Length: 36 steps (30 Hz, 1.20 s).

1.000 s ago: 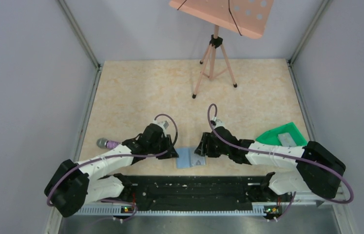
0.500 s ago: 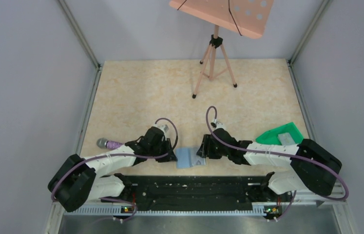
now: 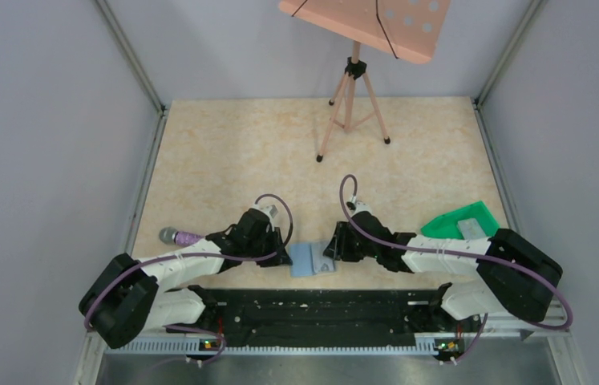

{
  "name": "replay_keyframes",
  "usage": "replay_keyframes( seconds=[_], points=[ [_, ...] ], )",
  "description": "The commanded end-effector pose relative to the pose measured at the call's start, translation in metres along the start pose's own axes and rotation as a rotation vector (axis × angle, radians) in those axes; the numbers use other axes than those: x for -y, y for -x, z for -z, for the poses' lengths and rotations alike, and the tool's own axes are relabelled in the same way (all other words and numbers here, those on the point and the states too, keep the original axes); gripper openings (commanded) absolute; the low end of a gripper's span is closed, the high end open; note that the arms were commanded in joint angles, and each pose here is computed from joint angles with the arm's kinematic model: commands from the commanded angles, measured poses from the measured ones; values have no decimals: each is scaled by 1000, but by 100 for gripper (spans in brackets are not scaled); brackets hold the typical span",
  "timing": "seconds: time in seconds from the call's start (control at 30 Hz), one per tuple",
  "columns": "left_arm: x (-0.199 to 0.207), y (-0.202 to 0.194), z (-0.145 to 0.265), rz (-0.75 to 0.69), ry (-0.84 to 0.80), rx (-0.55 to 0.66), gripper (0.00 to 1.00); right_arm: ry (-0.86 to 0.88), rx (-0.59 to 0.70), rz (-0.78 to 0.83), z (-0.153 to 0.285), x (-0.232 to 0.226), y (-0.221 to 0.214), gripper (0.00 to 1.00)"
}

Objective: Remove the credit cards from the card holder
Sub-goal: Remove the credit card from the card holder.

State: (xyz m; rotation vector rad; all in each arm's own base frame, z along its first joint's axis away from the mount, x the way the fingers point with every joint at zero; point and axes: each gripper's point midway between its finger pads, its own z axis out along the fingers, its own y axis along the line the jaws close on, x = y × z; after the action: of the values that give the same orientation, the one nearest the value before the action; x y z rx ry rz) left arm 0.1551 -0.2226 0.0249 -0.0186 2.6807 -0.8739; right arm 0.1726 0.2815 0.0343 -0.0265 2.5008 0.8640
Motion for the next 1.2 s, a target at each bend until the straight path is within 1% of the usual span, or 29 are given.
replay_keyframes(
  seconds=[0.0,0.4,0.63,0.83,1.17],
  points=[
    [0,0,-5,-10,-13,6,24,102,14,-9,2,-23,7,37],
    [2,0,-3,-4,-22,10,24,163,22,-14,9,-38,12,37],
    [6,3,-1,0,-36,21,24,229,18,-12,16,-55,16,33],
    [7,3,0,3,-36,22,24,278,-9,-15,16,-67,12,33],
    [9,5,2,7,-40,26,24,297,-32,5,10,-78,7,38]
  ],
)
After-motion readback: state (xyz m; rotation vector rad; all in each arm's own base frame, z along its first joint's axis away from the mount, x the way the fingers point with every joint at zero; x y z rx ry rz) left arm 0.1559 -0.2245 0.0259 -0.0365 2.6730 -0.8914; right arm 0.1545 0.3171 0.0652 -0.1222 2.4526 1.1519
